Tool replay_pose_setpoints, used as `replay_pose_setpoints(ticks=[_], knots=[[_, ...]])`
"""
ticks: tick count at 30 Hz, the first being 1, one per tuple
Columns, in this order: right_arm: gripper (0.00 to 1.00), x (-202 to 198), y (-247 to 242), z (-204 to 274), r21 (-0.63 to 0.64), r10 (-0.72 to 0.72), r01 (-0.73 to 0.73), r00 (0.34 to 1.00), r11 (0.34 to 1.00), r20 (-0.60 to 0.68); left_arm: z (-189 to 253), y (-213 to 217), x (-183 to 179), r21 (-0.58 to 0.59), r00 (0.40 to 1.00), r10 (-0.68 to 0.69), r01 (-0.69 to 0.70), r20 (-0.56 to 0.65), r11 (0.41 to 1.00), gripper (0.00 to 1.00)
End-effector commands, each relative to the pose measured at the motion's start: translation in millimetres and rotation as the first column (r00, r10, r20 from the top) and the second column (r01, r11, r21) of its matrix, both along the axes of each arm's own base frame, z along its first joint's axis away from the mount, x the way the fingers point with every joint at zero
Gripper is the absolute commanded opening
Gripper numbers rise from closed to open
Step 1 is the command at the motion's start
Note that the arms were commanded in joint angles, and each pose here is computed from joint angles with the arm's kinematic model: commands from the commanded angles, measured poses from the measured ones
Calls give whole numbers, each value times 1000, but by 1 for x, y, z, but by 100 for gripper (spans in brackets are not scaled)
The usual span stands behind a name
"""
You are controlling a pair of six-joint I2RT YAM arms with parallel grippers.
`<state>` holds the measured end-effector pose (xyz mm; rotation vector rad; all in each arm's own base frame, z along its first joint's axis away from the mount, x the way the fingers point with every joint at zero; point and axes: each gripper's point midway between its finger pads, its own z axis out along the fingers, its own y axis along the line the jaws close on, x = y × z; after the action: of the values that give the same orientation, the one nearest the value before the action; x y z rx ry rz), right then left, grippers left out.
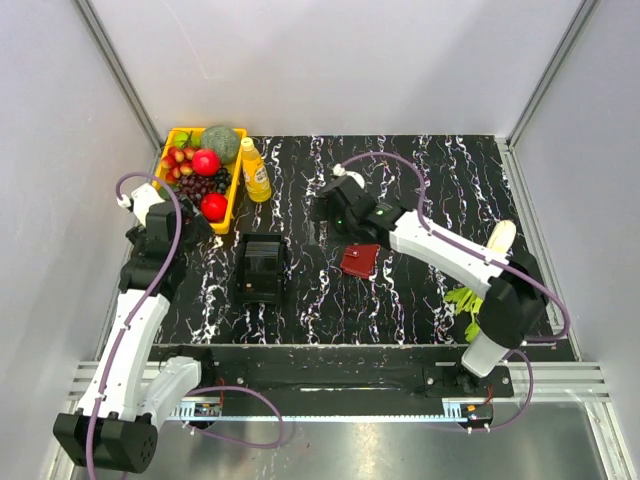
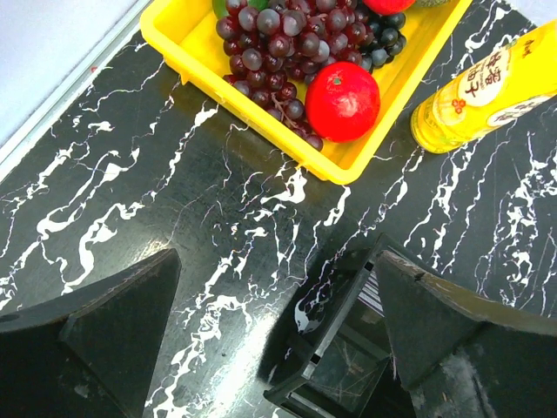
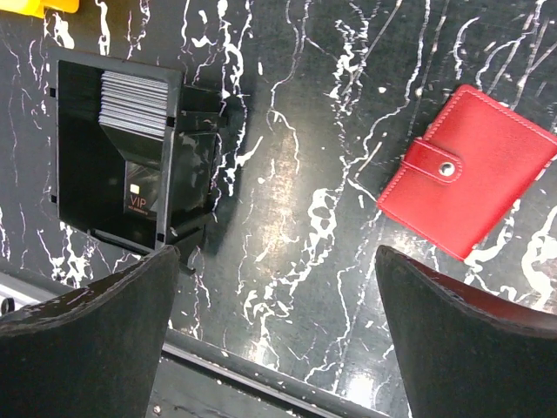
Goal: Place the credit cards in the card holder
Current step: Move the storage box to the center of the board.
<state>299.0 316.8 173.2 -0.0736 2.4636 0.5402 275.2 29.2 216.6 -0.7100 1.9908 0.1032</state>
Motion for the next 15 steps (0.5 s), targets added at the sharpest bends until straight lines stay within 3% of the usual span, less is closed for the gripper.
replay_pose_setpoints(ticks=[1, 7, 15], knots=[[99, -1, 15, 8, -68, -37, 39, 999, 997, 31, 18, 5, 0, -26, 995, 51, -49, 83, 998, 99], [99, -2, 26, -1, -104, -128, 130, 991, 986, 26, 20, 6, -5, -43, 992, 70, -66, 101, 997, 99], [86, -12, 66, -23, -99, -78, 74, 996, 992, -35, 20, 9, -8, -54, 988, 94, -88, 125, 995, 99]])
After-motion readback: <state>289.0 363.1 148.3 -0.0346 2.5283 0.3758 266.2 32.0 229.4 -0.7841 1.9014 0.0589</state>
